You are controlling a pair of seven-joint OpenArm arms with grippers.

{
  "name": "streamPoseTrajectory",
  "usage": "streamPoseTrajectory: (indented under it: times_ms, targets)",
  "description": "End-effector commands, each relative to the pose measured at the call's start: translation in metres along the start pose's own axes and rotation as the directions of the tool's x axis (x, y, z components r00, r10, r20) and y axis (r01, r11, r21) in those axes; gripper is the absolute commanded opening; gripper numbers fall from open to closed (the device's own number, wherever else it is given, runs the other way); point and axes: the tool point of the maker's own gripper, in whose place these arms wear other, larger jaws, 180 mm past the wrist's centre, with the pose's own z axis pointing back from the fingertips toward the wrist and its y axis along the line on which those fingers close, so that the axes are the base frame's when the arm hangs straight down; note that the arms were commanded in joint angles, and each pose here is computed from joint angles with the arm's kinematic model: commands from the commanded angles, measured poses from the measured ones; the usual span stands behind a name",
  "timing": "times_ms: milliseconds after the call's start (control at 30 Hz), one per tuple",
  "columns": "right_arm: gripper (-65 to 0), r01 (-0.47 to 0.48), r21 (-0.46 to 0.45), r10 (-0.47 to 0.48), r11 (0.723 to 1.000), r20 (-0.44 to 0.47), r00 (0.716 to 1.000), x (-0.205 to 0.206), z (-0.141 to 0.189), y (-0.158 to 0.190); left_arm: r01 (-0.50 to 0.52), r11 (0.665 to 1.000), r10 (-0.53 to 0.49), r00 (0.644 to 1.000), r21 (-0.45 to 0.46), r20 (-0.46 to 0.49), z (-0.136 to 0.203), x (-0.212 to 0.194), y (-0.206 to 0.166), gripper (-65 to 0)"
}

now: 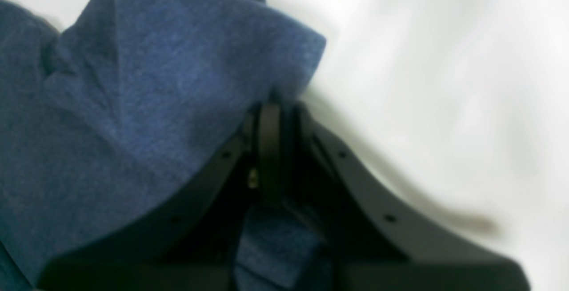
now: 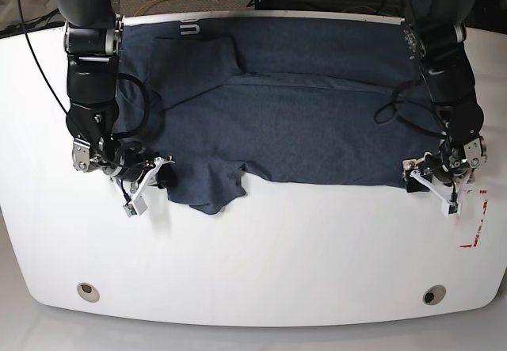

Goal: Fold the T-shirt properly
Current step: 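Move both grippers to the hem and grasp the hem edge, then fold the hem over toward the collar edge with both grippers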

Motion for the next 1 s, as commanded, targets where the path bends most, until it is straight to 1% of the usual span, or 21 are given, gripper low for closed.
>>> streamPoseTrajectory:
  times_ms: [0,33,100,167,200,267,367,433,500,600,667,767,867,967]
  targets:
    - [-60.9,-0.021,-0.007,0.021,1.000,0.040,0.999,0.020,0.006,-0.004,-0.015,1.000,0.014,1.000,-0.015,-0.023,-0.002,0.003,-0.002,-26.0]
    - [-61.2,-0.022,-0.007,0.022,1.000,0.042,0.999,0.021,0.006,-0.004,-0.019,1.000,0.018,0.999,-0.018,-0.031,-0.004,0.002,-0.003,-34.9]
    - [-64.8,-0.023,-0.007,0.023,1.000,0.044,0.999,0.023,0.007,-0.004,-0.023,1.000,0.022,0.999,-0.021,-0.034,-0.005,0.002,-0.003,-49.4]
    - [-65.0,-0.025,-0.007,0.025,1.000,0.047,0.999,0.024,0.007,-0.004,-0.023,0.999,0.023,0.999,-0.021,-0.031,-0.005,0.003,-0.004,-61.1]
    - [-65.0,-0.026,-0.007,0.026,1.000,0.048,0.999,0.025,0.007,-0.004,-0.024,0.999,0.023,0.999,-0.024,-0.027,-0.005,0.005,-0.004,-63.7]
    - [-65.0,-0.035,-0.010,0.035,0.999,0.055,0.998,0.030,0.009,-0.004,-0.004,0.999,0.004,1.000,-0.032,0.002,-0.001,0.015,-0.006,-65.0]
    - [-65.0,-0.083,-0.019,0.085,0.996,0.092,0.992,0.047,0.016,-0.001,0.052,0.997,-0.049,0.997,-0.049,0.065,0.010,0.036,-0.010,-65.0]
    - [-65.0,-0.117,-0.025,0.119,0.993,0.096,0.988,0.057,0.021,0.002,0.081,0.995,-0.077,0.993,-0.049,0.088,0.017,0.039,-0.012,-65.0]
    - [-65.0,-0.153,-0.051,0.156,0.987,0.079,0.985,0.063,0.032,-0.003,0.105,0.994,-0.100,0.988,-0.042,0.115,0.025,0.044,-0.018,-65.0]
    - [-65.0,-0.205,-0.073,0.210,0.976,0.079,0.974,0.076,0.044,-0.002,0.143,0.990,-0.140,0.978,-0.006,0.153,0.042,0.057,-0.015,-65.0]
    - [-65.0,-0.231,-0.080,0.237,0.970,0.077,0.968,0.078,0.049,0.002,0.162,0.987,-0.161,0.974,0.010,0.159,0.050,0.059,-0.014,-65.0]
    - [-65.0,-0.291,-0.109,0.300,0.950,0.071,0.951,0.086,0.064,0.003,0.183,0.983,-0.185,0.967,0.029,0.174,0.062,0.064,-0.016,-65.0]
    - [-65.0,-0.346,-0.132,0.354,0.929,0.043,0.934,0.086,0.076,0.008,0.204,0.978,-0.209,0.958,0.049,0.197,0.076,0.067,-0.020,-65.0]
    - [-65.0,-0.350,-0.173,0.362,0.921,0.043,0.931,0.084,0.094,0.004,0.226,0.972,-0.235,0.952,0.071,0.195,0.087,0.063,-0.020,-65.0]
